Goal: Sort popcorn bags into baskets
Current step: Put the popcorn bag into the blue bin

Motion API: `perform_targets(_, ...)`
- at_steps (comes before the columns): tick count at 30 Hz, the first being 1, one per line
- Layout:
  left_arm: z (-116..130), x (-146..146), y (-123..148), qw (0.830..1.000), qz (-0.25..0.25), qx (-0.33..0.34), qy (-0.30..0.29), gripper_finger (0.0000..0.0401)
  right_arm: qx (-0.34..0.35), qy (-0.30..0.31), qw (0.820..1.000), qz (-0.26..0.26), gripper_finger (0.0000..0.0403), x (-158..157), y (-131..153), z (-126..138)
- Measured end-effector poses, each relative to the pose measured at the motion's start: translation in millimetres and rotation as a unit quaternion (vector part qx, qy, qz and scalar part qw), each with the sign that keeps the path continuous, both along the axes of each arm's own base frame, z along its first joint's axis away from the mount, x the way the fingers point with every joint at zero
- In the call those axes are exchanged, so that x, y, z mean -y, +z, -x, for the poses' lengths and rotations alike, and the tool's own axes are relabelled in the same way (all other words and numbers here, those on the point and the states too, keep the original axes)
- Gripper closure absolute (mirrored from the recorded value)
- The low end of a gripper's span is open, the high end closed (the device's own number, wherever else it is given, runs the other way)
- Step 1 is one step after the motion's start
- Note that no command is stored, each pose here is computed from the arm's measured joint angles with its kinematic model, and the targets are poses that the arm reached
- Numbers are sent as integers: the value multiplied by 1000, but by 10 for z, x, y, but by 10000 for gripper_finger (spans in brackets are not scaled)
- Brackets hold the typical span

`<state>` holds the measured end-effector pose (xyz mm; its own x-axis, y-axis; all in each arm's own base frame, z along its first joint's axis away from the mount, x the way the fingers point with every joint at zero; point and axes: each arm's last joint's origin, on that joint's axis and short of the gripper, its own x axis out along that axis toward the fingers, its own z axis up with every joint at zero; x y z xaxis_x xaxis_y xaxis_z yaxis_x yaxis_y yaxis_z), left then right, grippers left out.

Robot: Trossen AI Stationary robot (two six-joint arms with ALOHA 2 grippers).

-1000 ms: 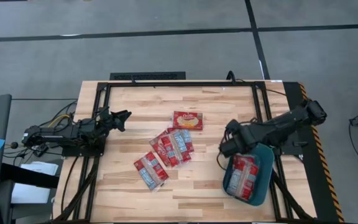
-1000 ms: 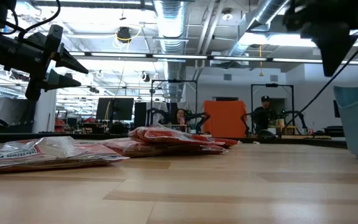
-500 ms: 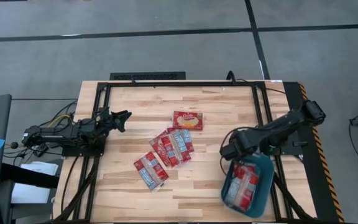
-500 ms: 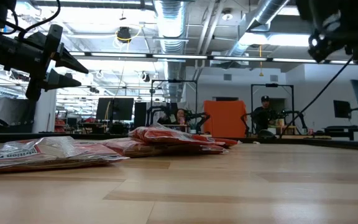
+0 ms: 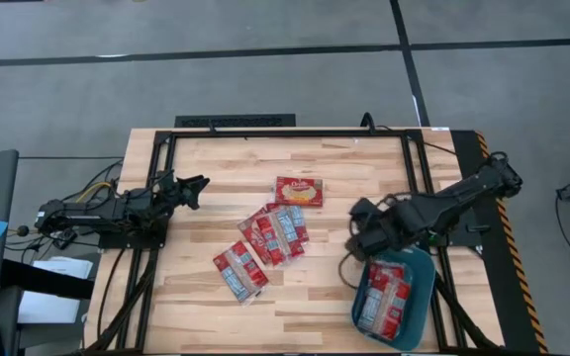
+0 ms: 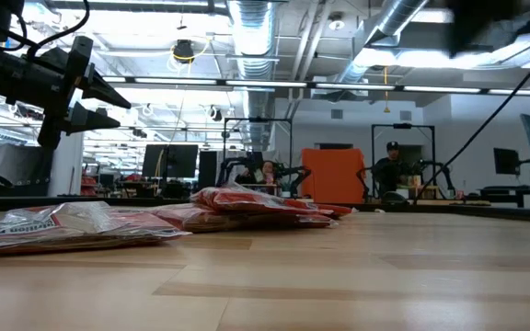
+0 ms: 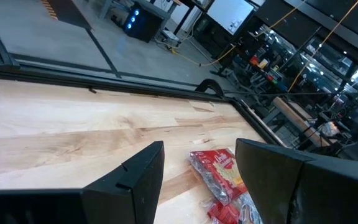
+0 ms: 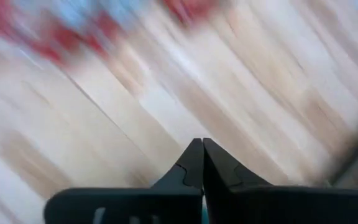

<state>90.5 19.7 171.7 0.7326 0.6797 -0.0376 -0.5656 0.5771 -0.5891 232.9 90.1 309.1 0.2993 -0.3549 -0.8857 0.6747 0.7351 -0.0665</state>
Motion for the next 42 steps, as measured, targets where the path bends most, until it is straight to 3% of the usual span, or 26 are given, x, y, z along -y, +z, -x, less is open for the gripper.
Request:
perform_targets(4,0,0,0,1000,5,4,-1,214,95,47,994,11,352,93,70,-362)
perform_targets(12,-5,5,0,1000,13,11,-11,214,-48,153,984,79,231,452,-554,-946)
perform_targets(16,-5,6,0,1000,11,9,-14,214,-64,160,984,38,162,838,-852,-1213)
perform_targets(20,-6,6,0,1000,-3,-3,-14,214,-93,185,978,-4,127,1131,-1105,-1316)
perform_targets(28,-5,6,0,999,-22,-20,-16,214,-114,273,954,48,121,1199,-1440,-1533)
perform_targets(33,-10,7,-4,999,-29,-30,-18,214,-187,247,944,117,121,1265,-1736,-1570)
perform_targets(36,-19,6,-14,999,-29,-37,-18,214,-200,227,946,114,129,1320,-1851,-1590)
perform_targets(39,-23,7,-17,999,-28,-38,-18,214,-203,214,949,110,167,1314,-1862,-1593)
perform_targets(42,-22,6,-17,999,-30,-39,-18,214,-197,184,956,116,243,1314,-1869,-1591)
